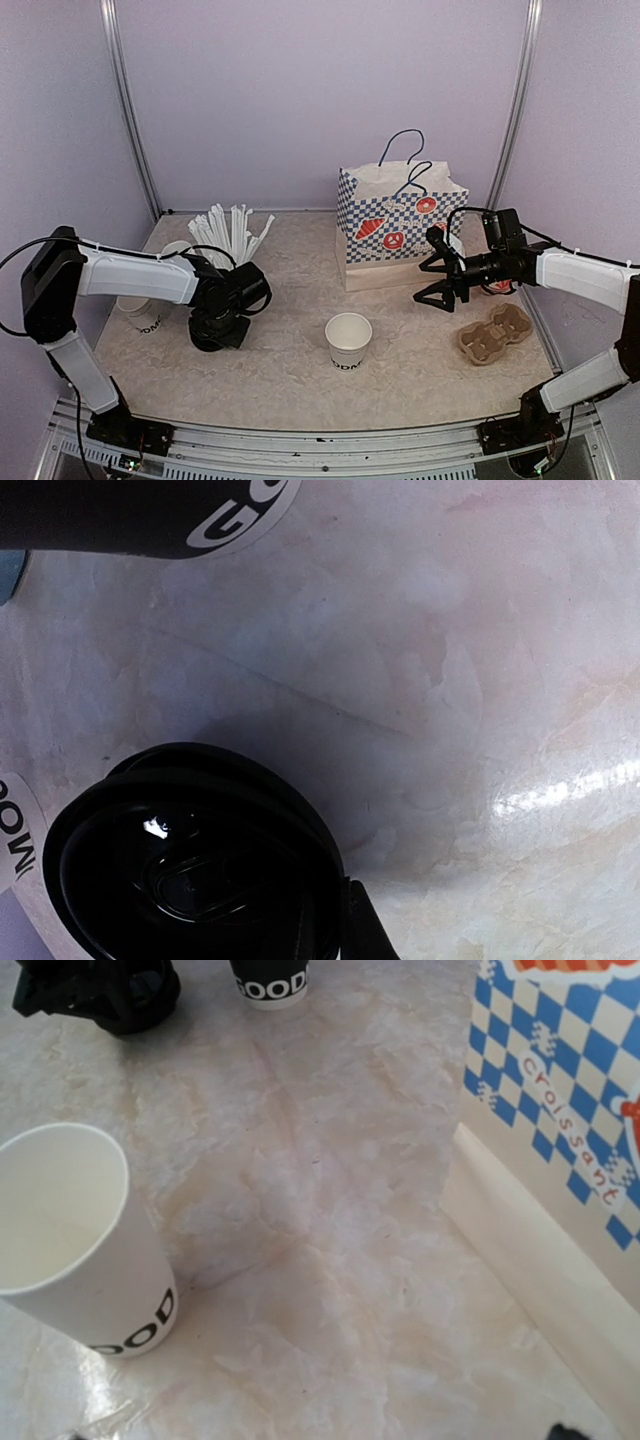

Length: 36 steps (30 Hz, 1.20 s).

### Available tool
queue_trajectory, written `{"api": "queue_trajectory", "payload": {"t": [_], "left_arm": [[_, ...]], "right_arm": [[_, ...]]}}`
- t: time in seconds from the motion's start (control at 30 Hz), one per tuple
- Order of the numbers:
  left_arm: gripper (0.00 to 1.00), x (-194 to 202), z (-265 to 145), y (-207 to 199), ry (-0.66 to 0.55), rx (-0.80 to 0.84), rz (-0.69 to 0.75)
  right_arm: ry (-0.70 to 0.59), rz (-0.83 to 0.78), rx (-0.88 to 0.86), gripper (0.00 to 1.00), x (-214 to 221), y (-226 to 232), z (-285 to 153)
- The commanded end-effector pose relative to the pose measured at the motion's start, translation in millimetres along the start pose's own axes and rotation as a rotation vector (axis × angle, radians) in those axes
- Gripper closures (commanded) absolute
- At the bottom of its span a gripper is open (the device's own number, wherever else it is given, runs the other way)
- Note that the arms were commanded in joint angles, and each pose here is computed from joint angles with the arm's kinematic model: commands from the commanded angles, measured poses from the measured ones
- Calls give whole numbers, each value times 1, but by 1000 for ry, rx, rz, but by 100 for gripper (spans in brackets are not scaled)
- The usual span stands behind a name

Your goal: Pack the takeout coffee

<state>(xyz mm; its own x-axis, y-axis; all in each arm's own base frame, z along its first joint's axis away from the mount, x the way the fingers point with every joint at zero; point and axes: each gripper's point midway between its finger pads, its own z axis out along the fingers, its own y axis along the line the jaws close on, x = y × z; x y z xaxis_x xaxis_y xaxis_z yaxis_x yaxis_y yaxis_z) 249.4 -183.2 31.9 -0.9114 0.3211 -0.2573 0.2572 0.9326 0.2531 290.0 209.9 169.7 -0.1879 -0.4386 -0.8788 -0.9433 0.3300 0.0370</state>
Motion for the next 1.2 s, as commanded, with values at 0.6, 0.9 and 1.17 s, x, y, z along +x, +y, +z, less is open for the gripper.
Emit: {"api": "queue_trajectory", "payload": {"t": [0.6,0.9,1.17], "left_arm": [[97,-22,-77,-5,-104,149,14],[100,-4,-47,7,-15,3,51],[100,-11,-37,-1,-37,-87,69]], "right_arm": [[-33,14,-42,3,-7,7,-3],[-43,2,-39,2,-9,11,-6],[-37,7,-46,2,-7,10,-4]]}}
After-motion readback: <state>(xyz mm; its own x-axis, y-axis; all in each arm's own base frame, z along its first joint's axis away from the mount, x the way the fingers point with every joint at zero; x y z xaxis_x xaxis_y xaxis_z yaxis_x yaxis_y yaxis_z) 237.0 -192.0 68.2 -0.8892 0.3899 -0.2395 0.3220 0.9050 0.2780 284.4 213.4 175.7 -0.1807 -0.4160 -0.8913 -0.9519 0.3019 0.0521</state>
